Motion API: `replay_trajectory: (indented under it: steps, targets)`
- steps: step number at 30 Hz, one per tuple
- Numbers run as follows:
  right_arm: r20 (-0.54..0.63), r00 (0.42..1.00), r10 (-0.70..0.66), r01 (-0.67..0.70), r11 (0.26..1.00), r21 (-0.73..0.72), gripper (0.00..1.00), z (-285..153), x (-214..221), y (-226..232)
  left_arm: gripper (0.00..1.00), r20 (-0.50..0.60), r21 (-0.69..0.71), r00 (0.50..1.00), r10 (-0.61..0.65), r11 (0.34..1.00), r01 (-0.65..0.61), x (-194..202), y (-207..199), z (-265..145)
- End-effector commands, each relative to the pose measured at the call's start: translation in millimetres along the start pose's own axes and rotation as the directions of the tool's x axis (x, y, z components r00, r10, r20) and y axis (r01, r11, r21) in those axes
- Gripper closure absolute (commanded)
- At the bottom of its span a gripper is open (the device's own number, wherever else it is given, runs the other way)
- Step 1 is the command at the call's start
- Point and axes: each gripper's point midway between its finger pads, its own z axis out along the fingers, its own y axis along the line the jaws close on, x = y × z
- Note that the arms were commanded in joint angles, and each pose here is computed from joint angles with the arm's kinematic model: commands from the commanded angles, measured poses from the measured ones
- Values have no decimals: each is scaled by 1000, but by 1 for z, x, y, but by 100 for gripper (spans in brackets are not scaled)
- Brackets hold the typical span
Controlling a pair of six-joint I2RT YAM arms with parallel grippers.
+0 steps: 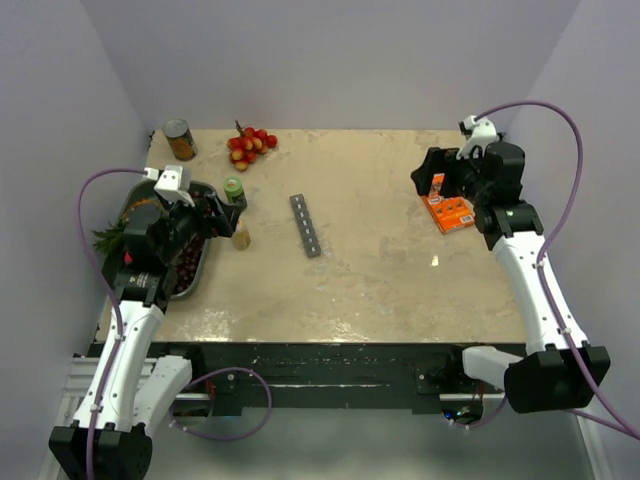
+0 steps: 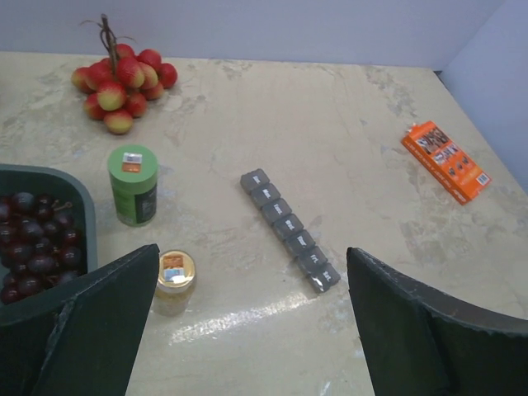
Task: Sort the pills into containers
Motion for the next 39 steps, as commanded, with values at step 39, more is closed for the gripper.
replay_trajectory:
  steps: [39]
  targets:
    - [37, 916, -399, 290, 598, -747, 1, 12, 143, 98, 35, -490, -310, 870, -54, 944, -115, 101, 61, 79]
